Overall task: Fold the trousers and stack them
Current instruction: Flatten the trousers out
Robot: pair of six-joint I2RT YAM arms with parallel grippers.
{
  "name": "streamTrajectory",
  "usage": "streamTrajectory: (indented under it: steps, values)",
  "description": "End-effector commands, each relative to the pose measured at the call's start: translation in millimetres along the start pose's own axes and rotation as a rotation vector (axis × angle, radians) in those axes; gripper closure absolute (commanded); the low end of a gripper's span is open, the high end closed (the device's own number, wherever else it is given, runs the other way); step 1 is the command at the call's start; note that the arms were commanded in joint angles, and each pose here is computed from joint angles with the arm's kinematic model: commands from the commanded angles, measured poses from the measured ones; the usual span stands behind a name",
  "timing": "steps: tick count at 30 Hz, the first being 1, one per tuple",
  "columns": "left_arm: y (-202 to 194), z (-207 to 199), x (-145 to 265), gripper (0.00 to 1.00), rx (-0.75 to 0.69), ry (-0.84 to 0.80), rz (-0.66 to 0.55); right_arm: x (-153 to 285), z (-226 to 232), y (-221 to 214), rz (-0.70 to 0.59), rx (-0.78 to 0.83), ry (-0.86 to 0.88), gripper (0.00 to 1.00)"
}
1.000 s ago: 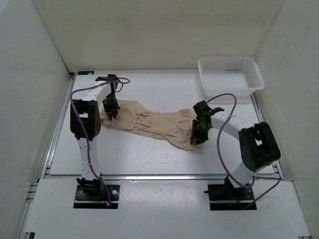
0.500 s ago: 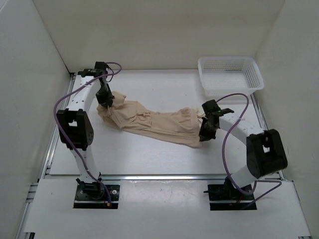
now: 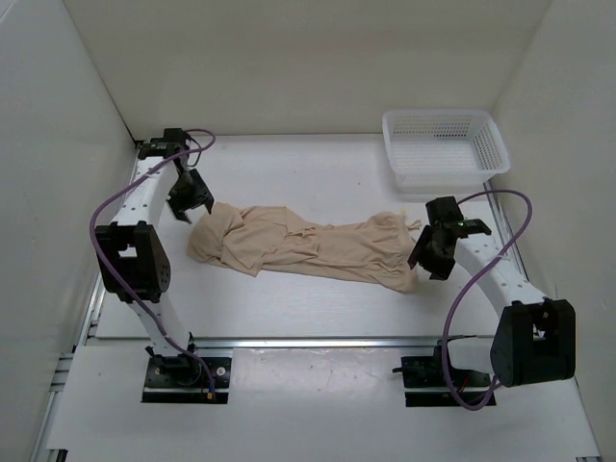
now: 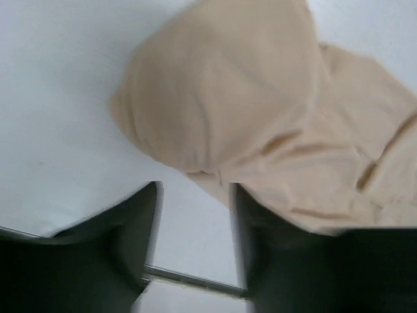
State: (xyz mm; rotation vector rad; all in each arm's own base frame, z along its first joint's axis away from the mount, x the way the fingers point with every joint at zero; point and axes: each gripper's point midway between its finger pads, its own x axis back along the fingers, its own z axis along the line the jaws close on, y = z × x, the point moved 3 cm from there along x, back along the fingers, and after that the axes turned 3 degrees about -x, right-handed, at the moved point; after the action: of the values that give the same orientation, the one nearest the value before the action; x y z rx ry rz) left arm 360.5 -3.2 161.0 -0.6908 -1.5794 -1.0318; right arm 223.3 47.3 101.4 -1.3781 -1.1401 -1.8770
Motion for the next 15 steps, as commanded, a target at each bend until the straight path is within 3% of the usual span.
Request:
streamTrajectory:
  steps: [1, 3, 5, 6, 7, 9, 10, 11, 13, 15]
  values:
    - [-6.6, -46.8, 46.9, 0.50, -0.116, -0.119, -0.124, 14.0, 3.5, 15.5, -0.045, 0.012, -0.006, 0.37]
    - [-28.5, -82.7, 45.9, 0.78, -0.216, -0.166, -0.092, 17.9, 7.2, 20.8, -0.052, 0.010, 0.000, 0.36]
    - [-54.1, -119.3, 42.6, 0.79, -0.290, -0.214, -0.052, 26.7, 14.7, 31.6, -0.084, 0.005, 0.026, 0.37]
    - [-59.3, -134.4, 43.5, 0.75, -0.319, -0.240, -0.045, 27.4, 15.9, 35.9, -0.094, 0.013, 0.021, 0.40]
    - [-67.1, -147.9, 26.6, 0.61, -0.349, -0.230, -0.001, 35.3, 22.0, 44.8, -0.121, 0.009, 0.043, 0.48]
    - [-78.7, -176.6, 24.7, 0.44, -0.386, -0.246, 0.010, 34.3, 27.9, 53.0, -0.120, 0.029, 0.041, 0.57]
    - [-86.5, -188.5, 7.4, 0.25, -0.399, -0.237, 0.052, 35.9, 35.5, 60.2, -0.121, 0.028, 0.055, 0.63]
    - [-89.1, -198.0, 2.0, 0.18, -0.414, -0.238, 0.056, 36.2, 41.5, 61.9, -0.116, 0.063, 0.065, 0.65]
    - [-97.1, -220.6, -10.7, 0.10, -0.439, -0.233, 0.077, 25.4, 48.8, 67.8, -0.085, 0.089, 0.052, 0.65]
    - [-99.6, -234.4, -20.9, 0.03, -0.454, -0.238, 0.090, 24.5, 62.2, 78.6, -0.076, 0.117, 0.080, 0.47]
